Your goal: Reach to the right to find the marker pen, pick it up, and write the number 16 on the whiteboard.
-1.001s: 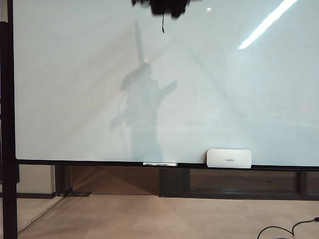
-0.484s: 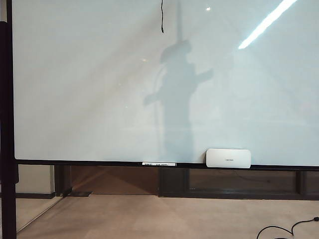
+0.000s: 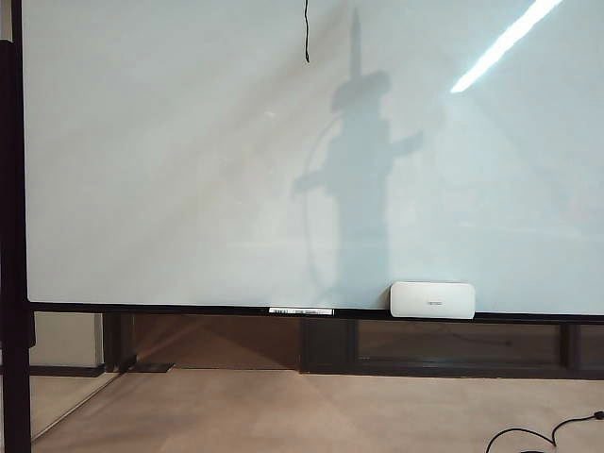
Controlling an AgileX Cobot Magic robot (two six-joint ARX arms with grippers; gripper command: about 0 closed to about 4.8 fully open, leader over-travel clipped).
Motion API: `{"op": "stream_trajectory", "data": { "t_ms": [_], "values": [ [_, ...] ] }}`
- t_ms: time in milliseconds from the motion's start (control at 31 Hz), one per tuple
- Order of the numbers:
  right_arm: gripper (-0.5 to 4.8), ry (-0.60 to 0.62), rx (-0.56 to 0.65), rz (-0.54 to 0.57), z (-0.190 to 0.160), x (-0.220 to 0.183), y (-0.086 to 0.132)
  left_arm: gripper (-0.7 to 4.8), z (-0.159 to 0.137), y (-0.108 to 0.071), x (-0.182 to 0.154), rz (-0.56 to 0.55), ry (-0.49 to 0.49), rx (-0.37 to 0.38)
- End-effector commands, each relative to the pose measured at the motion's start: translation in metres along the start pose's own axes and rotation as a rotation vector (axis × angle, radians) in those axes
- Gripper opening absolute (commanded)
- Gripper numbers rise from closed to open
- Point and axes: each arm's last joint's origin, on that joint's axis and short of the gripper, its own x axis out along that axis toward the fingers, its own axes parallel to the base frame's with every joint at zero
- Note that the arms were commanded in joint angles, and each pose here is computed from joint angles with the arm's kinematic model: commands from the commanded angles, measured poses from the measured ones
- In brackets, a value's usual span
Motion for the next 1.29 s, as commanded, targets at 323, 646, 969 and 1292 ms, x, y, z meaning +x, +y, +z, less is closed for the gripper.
{"op": "stream_trajectory", "data": {
  "t_ms": [323,646,969,1292],
  "values": [
    [-0.05,-0.072,-0.008,-0.033,-0.009,0.024,-0.001,-0.06,0.002,0.000,0.000,0.002,-0.009,-0.019],
    [-0.05,-0.111,-0.030,-0.080,-0.012,0.031,-0.003,-0.06,0.002,0.000,0.000,0.003,-0.006,-0.017],
    [-0.05,-0.114,-0.030,-0.086,-0.021,0.043,-0.003,-0.06,0.001,0.000,0.000,0.002,-0.004,-0.010],
    [-0.05,-0.134,-0.031,-0.112,-0.022,0.046,-0.004,-0.05,0.001,0.000,0.000,0.002,-0.005,-0.010]
  ]
}}
